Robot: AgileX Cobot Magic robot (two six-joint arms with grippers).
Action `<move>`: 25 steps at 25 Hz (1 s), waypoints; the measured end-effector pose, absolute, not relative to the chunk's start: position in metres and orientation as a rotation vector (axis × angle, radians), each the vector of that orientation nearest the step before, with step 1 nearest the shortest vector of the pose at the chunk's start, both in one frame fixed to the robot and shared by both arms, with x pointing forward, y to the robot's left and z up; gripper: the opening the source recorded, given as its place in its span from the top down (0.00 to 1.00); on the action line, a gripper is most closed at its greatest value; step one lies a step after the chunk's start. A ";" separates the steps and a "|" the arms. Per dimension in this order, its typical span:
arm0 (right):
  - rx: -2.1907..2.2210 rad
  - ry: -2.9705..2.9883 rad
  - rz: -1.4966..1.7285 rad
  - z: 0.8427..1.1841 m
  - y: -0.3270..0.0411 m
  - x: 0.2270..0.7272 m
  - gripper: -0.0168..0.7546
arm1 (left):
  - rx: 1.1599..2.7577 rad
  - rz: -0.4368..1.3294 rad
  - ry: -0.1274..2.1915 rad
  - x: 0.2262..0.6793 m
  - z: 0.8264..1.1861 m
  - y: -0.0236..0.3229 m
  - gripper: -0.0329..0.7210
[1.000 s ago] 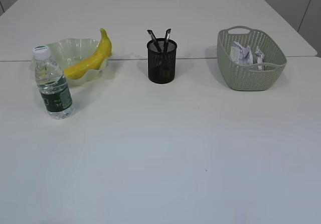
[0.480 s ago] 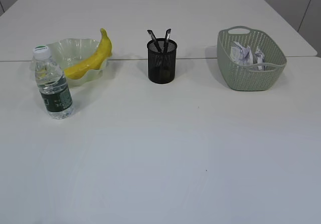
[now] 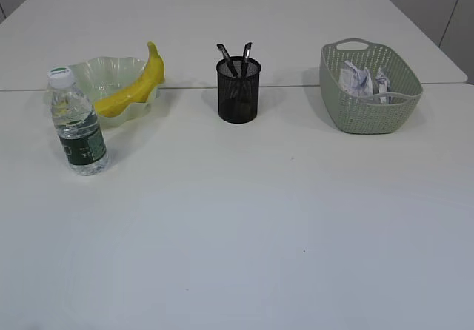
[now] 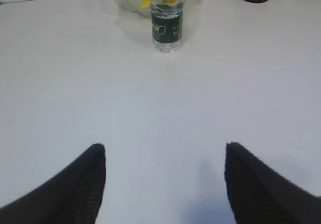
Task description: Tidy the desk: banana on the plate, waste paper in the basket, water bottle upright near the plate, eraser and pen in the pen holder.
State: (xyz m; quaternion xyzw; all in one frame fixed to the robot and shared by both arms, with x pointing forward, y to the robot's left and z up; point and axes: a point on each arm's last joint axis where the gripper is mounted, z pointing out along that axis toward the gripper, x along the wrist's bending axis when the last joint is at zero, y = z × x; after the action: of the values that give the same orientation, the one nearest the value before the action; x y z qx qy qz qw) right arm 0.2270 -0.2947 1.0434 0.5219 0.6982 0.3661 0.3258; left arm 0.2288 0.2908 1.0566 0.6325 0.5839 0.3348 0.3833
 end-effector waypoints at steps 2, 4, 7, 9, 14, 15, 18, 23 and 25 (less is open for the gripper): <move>1.382 1.814 0.950 1.043 -0.295 0.227 0.26 | 1.613 0.854 1.489 0.229 1.057 0.291 0.26; 1.394 1.801 0.942 1.043 -0.294 0.227 0.26 | 1.613 0.854 1.489 0.229 1.057 0.291 0.26; 1.400 1.793 0.939 1.044 -0.294 0.227 0.26 | 1.613 0.854 1.489 0.229 1.057 0.291 0.26; 1.400 1.793 0.939 1.044 -0.294 0.227 0.26 | 1.613 0.854 1.489 0.229 1.057 0.291 0.26; 1.400 1.793 0.939 1.044 -0.294 0.227 0.26 | 1.613 0.854 1.489 0.229 1.057 0.291 0.26; 1.400 1.793 0.939 1.044 -0.294 0.227 0.26 | 1.613 0.854 1.489 0.229 1.057 0.291 0.26; 1.400 1.793 0.939 1.044 -0.294 0.227 0.26 | 1.613 0.854 1.489 0.229 1.057 0.291 0.26; 1.400 1.793 0.939 1.044 -0.294 0.227 0.26 | 1.613 0.854 1.489 0.229 1.057 0.291 0.26; 1.400 1.793 0.939 1.044 -0.294 0.227 0.26 | 1.613 0.854 1.489 0.229 1.057 0.291 0.26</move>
State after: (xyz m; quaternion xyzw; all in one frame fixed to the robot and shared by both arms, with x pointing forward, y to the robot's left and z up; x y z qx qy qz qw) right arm 0.2273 -0.2943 1.0435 0.5361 0.6870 0.3597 0.3337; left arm 0.2288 0.2908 1.0566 0.6325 0.5839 0.3348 0.3833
